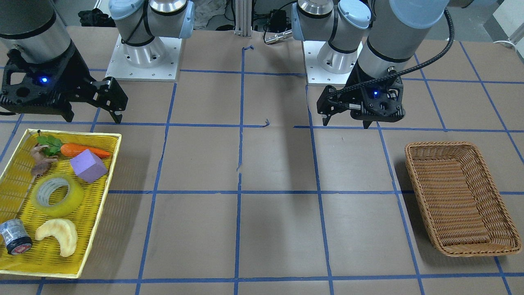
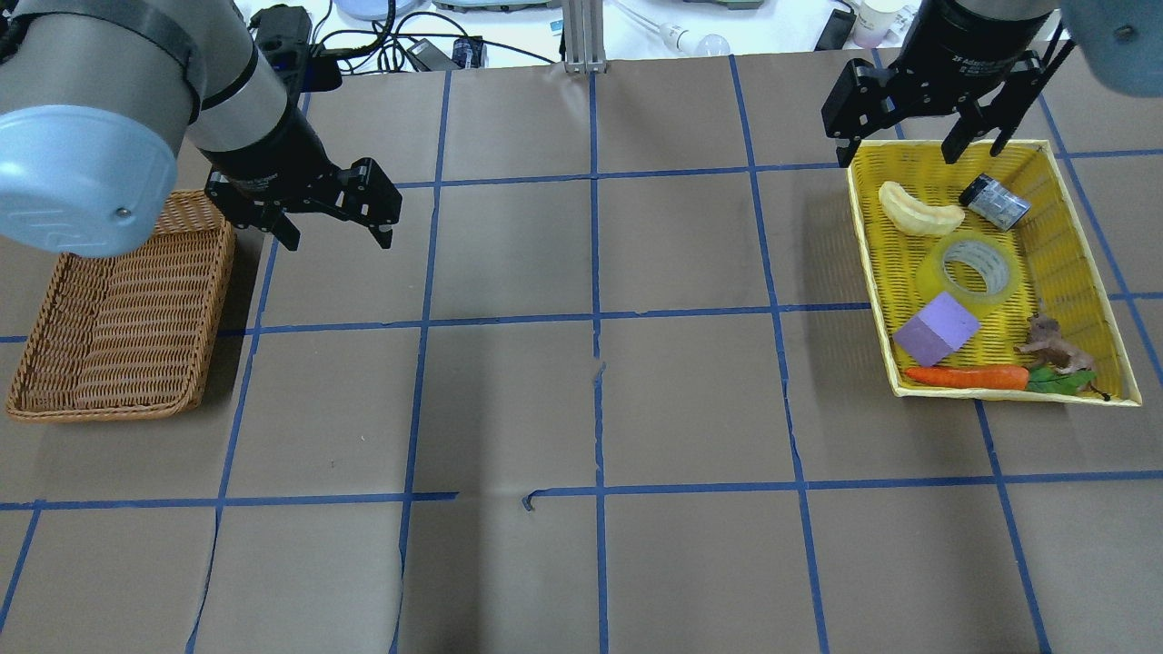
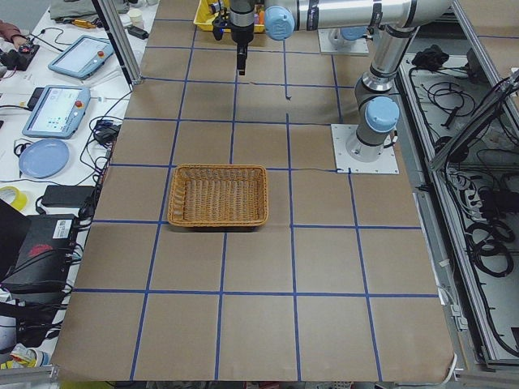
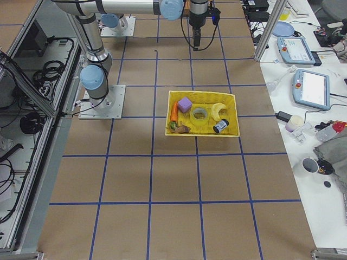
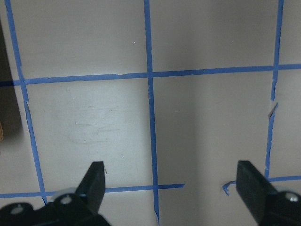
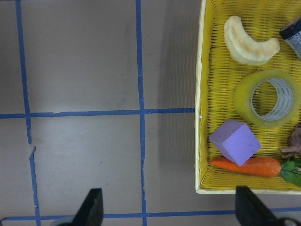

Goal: Transfer tape with both arms

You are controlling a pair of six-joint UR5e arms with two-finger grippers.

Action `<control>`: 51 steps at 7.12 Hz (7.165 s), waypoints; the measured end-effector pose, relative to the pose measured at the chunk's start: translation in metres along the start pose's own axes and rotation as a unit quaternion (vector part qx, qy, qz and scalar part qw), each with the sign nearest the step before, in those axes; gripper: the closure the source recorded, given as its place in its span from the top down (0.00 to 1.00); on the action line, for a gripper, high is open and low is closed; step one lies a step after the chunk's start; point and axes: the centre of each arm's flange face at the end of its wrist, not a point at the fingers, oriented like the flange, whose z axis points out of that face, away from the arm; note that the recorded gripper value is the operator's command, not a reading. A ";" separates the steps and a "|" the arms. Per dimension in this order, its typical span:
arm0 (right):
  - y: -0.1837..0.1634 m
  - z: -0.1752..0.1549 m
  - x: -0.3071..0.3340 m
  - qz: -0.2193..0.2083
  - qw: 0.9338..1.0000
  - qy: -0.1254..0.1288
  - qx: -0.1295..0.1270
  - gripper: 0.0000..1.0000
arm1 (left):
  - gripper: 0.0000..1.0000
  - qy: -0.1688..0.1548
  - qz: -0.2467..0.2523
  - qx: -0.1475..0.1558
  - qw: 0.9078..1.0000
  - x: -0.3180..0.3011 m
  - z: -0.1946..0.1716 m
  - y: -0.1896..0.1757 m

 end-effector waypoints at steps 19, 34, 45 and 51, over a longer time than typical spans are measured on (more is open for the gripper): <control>-0.088 0.061 0.148 -0.112 0.993 -0.003 -0.037 1.00 | 1.00 -0.001 0.000 -0.027 1.000 0.000 0.002 0.008; -0.078 0.273 0.271 -0.188 0.981 0.001 -0.044 0.00 | 1.00 0.001 0.000 -0.029 1.000 0.001 0.005 0.007; -0.101 0.184 -0.157 -0.032 0.999 -0.018 -0.032 0.00 | 1.00 0.001 0.004 -0.031 1.000 0.000 0.007 0.006; -0.131 0.274 -0.248 -0.020 0.999 -0.036 -0.015 0.00 | 1.00 0.001 0.004 -0.036 0.999 -0.001 0.013 0.003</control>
